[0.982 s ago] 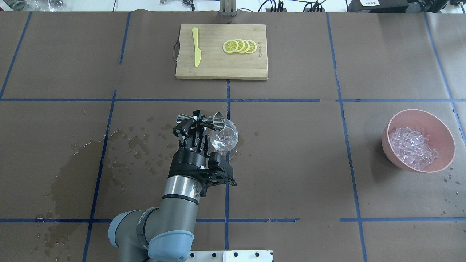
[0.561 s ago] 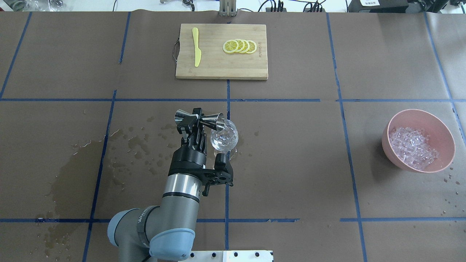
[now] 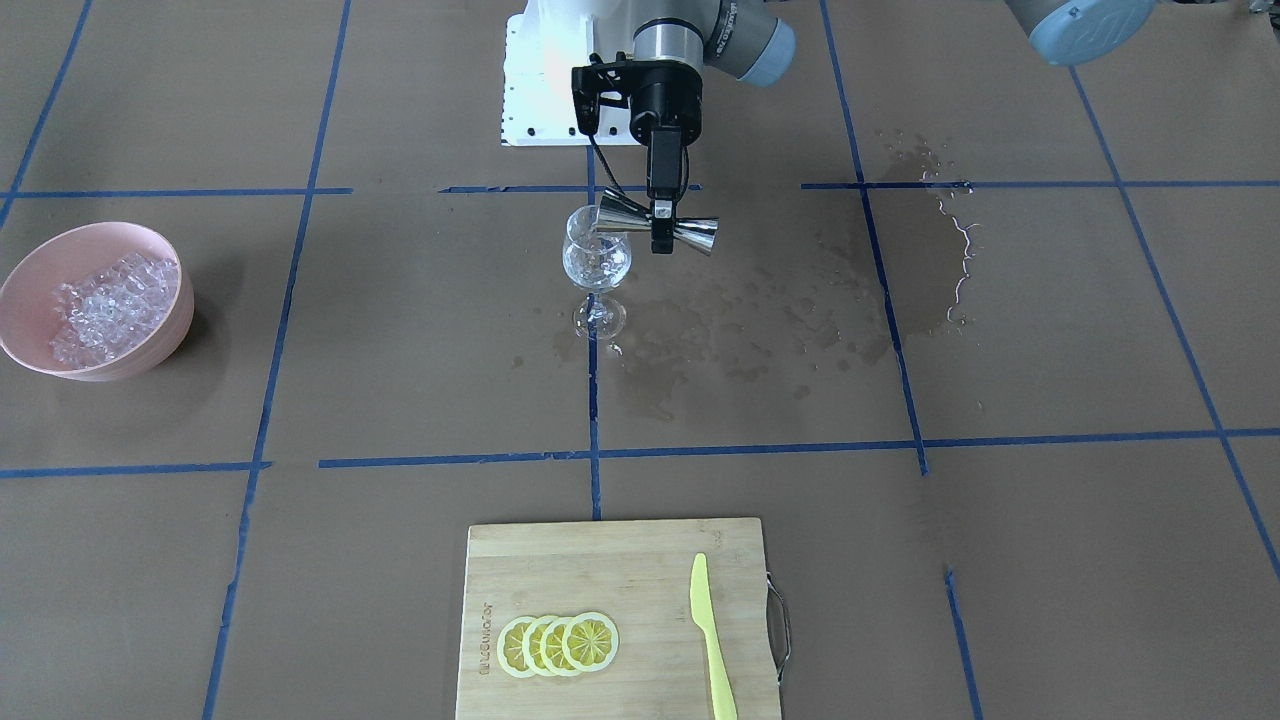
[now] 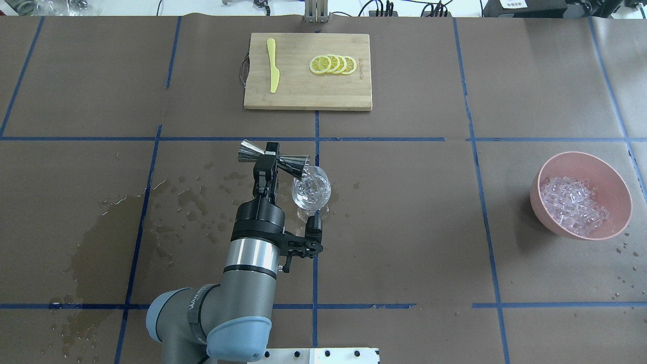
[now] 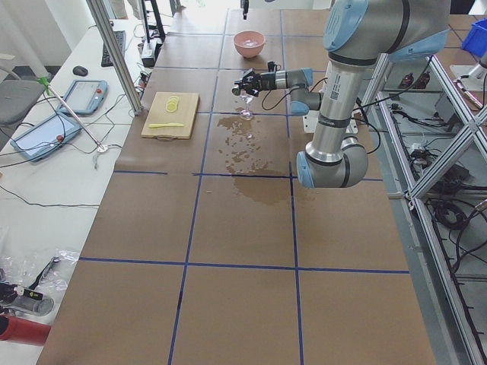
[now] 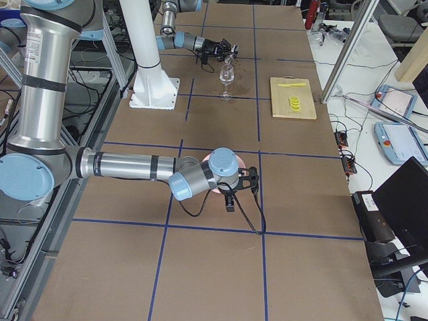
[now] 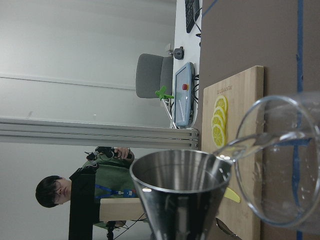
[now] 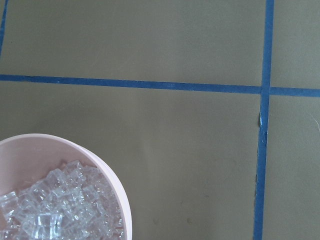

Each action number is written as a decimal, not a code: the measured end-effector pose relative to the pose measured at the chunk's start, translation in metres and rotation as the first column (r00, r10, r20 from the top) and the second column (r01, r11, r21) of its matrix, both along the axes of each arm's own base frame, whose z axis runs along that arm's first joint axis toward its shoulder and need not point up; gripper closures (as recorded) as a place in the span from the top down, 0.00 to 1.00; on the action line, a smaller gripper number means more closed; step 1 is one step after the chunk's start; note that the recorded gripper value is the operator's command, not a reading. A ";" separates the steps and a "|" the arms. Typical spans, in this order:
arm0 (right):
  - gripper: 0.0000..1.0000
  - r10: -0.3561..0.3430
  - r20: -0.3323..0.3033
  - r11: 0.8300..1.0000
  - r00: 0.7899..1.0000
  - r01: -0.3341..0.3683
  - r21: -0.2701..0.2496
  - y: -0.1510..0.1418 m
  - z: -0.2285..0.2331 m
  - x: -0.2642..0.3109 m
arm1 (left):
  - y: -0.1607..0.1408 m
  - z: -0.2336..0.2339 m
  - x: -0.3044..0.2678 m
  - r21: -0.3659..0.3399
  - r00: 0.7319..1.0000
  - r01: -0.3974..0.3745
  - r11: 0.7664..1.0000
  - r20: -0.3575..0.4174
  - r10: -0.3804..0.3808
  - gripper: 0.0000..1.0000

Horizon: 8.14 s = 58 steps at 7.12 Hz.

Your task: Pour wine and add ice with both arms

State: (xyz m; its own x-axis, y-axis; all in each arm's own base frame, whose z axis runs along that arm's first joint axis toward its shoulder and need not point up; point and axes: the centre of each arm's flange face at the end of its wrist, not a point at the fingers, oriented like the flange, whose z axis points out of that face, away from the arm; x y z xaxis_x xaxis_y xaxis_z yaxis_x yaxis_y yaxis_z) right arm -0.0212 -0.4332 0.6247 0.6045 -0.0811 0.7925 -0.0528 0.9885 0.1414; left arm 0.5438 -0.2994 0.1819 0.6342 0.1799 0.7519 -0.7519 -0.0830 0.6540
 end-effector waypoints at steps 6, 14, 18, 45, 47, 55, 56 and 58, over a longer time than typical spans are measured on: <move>1.00 -0.004 -0.007 1.000 1.000 0.004 -0.004 -0.002 0.003 -0.003 | 0.007 0.007 -0.030 0.001 0.999 -0.006 1.000 0.032 0.006 0.00; 1.00 -0.009 -0.005 1.000 1.000 0.009 -0.002 -0.004 0.005 -0.005 | 0.032 0.289 -0.227 0.022 0.957 0.023 1.000 -0.291 -0.015 0.00; 1.00 -0.009 -0.003 1.000 1.000 0.009 -0.006 -0.003 0.005 -0.005 | 0.043 0.369 -0.288 0.029 0.824 0.016 0.999 -0.567 0.003 0.00; 1.00 -0.039 -0.013 0.999 0.999 0.038 -0.026 -0.002 0.018 -0.017 | 0.130 0.396 -0.274 -0.155 -0.365 -0.277 0.948 -0.896 -0.253 0.00; 1.00 -0.039 -0.012 0.999 0.999 0.038 -0.023 -0.003 0.017 -0.017 | 0.133 0.436 -0.305 -0.218 -0.403 -0.316 0.923 -0.850 -0.338 0.00; 1.00 -0.038 -0.009 0.999 0.999 0.038 -0.007 -0.009 0.009 -0.019 | 0.148 0.525 -0.350 -0.396 -0.079 -0.382 0.835 -0.886 -0.457 0.00; 1.00 -0.038 -0.009 0.999 0.999 0.038 -0.007 -0.009 0.009 -0.019 | 0.150 0.528 -0.348 -0.406 -0.030 -0.367 0.837 -0.894 -0.447 0.00; 1.00 -0.038 -0.009 0.999 0.999 0.038 -0.010 -0.009 0.010 -0.019 | 0.149 0.537 -0.350 -0.410 0.015 -0.347 0.843 -0.901 -0.433 0.00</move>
